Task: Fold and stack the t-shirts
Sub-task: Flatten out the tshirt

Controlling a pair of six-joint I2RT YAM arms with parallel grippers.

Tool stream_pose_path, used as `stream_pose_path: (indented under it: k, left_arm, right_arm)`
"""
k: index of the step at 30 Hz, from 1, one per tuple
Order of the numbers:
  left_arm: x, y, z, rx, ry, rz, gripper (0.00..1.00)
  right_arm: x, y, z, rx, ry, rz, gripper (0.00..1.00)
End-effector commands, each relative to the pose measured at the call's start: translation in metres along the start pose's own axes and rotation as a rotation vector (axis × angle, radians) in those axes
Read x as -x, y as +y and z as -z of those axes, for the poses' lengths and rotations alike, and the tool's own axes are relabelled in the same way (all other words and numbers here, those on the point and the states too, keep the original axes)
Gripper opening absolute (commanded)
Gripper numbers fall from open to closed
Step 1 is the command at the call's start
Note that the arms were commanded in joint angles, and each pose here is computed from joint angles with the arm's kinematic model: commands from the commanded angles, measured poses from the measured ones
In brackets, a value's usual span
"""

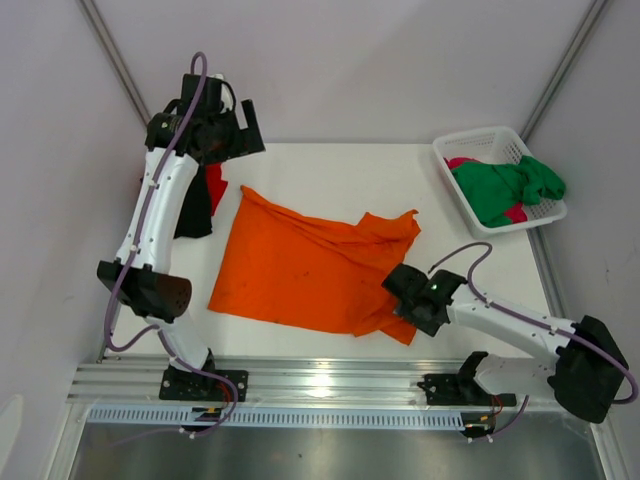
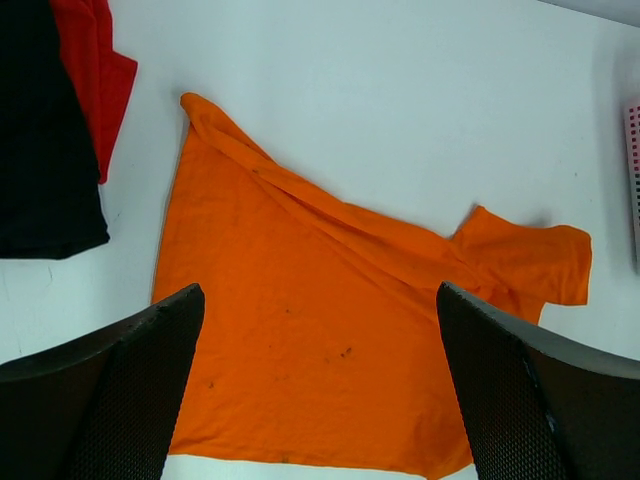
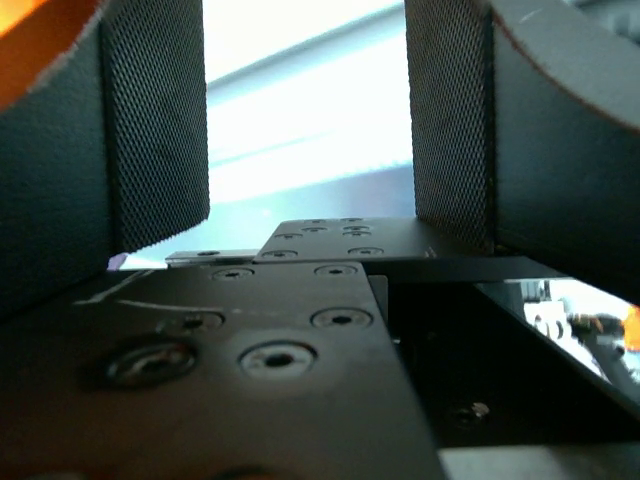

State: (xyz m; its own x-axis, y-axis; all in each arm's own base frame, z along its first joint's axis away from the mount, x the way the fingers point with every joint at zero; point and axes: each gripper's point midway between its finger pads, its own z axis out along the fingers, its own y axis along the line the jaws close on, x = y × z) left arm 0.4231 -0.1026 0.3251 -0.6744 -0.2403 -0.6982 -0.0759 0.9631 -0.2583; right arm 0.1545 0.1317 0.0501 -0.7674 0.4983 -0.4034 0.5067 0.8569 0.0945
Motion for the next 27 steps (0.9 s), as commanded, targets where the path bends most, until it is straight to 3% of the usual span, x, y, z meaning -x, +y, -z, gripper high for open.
stream_pose_path:
  k: [1,6,11,19,27]
  left_arm:
    - [0.018,-0.006,0.016,-0.041,-0.056,-0.003,0.99]
    - [0.022,-0.013,0.015,-0.087,-0.064,0.008,1.00]
    - [0.022,-0.017,0.009,-0.108,-0.055,0.017,0.99]
    - [0.030,-0.020,0.012,-0.134,-0.064,0.030,0.99]
    - [0.028,-0.009,0.016,-0.120,-0.067,0.047,0.99]
  right_arm:
    - [0.005,-0.027,0.029,-0.107,-0.008,-0.014,0.60]
    - [0.023,-0.016,0.063,0.029,-0.115,-0.078,0.60]
    - [0.049,0.020,0.066,0.190,-0.240,-0.086,0.63]
    - [0.044,0.071,0.027,0.146,-0.152,0.046,0.63]
    - [0.028,0.089,0.013,0.137,-0.063,0.115,0.63]
